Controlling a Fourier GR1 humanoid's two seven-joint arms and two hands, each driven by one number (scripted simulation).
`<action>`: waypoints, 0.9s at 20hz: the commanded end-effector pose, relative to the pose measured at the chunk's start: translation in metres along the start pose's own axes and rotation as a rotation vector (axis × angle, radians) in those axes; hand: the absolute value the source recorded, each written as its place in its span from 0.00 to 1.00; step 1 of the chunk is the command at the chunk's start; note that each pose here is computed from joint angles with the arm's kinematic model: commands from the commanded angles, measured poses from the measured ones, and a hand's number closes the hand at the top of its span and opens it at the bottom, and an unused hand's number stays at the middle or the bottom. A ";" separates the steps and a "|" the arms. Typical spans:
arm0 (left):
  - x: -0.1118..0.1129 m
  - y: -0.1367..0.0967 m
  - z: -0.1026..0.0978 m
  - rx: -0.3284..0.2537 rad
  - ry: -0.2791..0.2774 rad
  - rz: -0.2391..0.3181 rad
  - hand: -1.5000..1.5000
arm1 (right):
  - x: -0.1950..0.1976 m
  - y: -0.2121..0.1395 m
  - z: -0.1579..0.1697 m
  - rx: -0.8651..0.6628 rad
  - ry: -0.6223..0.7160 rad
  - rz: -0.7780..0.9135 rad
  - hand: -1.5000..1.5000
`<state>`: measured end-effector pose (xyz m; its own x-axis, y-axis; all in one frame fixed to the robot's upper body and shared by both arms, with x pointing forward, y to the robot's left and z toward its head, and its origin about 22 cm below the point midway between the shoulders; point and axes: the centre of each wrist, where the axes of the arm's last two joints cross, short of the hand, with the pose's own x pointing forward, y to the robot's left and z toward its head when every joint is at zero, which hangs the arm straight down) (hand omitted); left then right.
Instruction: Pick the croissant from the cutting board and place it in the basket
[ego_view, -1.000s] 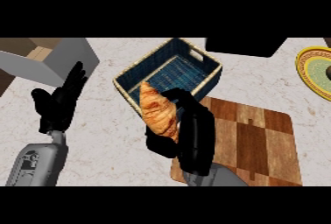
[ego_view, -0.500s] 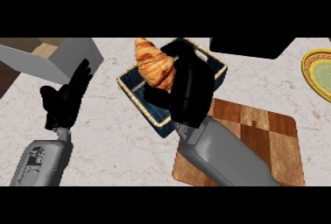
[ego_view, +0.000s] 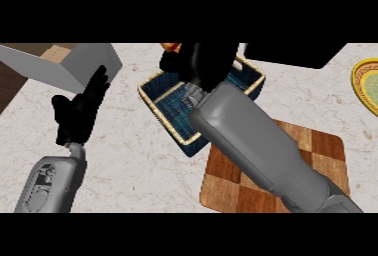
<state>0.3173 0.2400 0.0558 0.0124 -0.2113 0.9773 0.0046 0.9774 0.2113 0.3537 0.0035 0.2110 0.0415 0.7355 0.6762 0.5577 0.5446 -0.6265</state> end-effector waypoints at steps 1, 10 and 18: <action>-0.002 -0.005 0.002 -0.009 0.002 -0.003 0.50 | 0.025 0.003 -0.015 -0.013 0.225 0.064 1.00; 0.003 0.004 -0.006 0.018 -0.004 0.009 0.50 | 0.023 0.023 -0.040 0.001 0.336 0.126 1.00; -0.003 0.013 -0.005 0.031 0.004 0.001 0.50 | 0.027 0.028 -0.045 0.029 0.364 0.025 1.00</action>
<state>0.3210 0.2476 0.0560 0.0135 -0.2096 0.9777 -0.0213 0.9775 0.2099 0.4083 0.0132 0.2233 0.2452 0.7251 0.6435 0.5055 0.4708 -0.7231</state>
